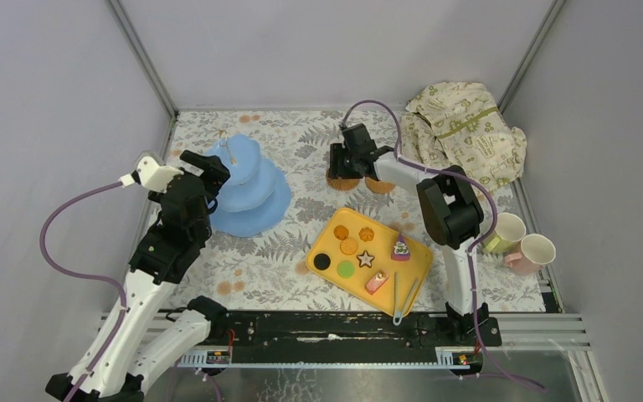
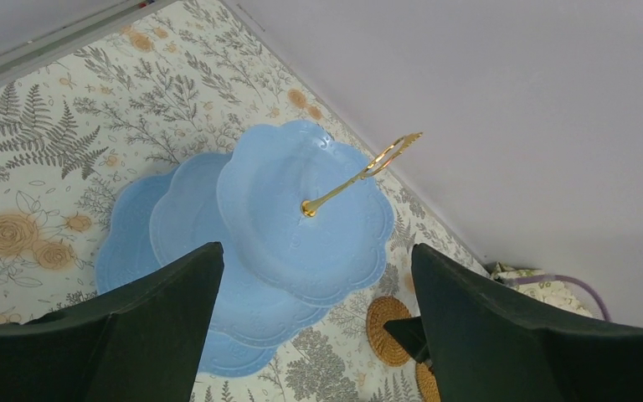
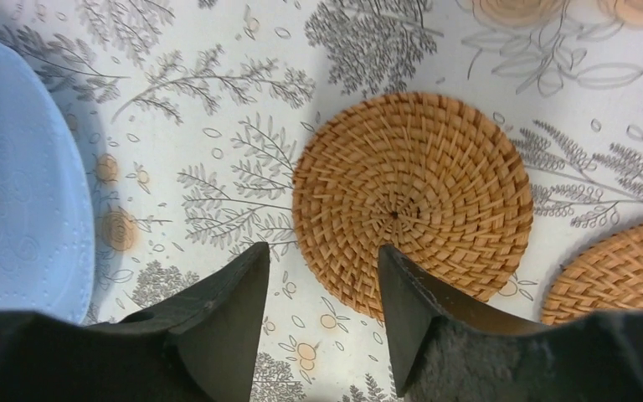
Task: Serve the afternoon tea
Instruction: Move the coaster to the center of the board, then adjust the tray at the center of the board.
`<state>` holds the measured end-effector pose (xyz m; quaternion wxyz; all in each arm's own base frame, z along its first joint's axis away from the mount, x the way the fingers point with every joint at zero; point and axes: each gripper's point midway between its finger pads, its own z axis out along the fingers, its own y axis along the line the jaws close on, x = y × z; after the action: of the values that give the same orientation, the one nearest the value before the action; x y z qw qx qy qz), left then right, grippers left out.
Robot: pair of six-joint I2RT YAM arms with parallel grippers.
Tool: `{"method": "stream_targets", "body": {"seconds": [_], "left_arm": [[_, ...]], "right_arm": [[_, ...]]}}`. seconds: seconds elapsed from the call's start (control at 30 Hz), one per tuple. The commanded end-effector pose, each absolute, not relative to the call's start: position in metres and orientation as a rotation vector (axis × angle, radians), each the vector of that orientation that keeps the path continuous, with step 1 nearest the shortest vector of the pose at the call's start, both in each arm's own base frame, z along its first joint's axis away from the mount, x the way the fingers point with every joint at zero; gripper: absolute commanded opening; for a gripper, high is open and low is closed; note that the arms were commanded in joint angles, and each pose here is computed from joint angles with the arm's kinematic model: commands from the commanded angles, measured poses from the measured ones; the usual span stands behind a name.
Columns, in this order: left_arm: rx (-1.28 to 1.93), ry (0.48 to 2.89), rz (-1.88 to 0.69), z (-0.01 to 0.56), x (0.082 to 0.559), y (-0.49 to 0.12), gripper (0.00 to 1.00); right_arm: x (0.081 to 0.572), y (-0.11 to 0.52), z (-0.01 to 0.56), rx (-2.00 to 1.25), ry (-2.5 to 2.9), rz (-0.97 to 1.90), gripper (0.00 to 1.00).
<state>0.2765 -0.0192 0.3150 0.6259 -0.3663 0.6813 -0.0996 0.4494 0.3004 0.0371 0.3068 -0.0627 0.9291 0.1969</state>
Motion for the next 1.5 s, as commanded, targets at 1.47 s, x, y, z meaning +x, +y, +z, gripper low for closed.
{"method": "stream_targets", "body": {"seconds": [1.47], "left_arm": [[0.110, 2.208, -0.200, 0.138, 0.264, -0.240, 0.85]], "right_arm": [[0.321, 0.129, 0.207, 0.183, 1.960, 0.026, 0.89]]}}
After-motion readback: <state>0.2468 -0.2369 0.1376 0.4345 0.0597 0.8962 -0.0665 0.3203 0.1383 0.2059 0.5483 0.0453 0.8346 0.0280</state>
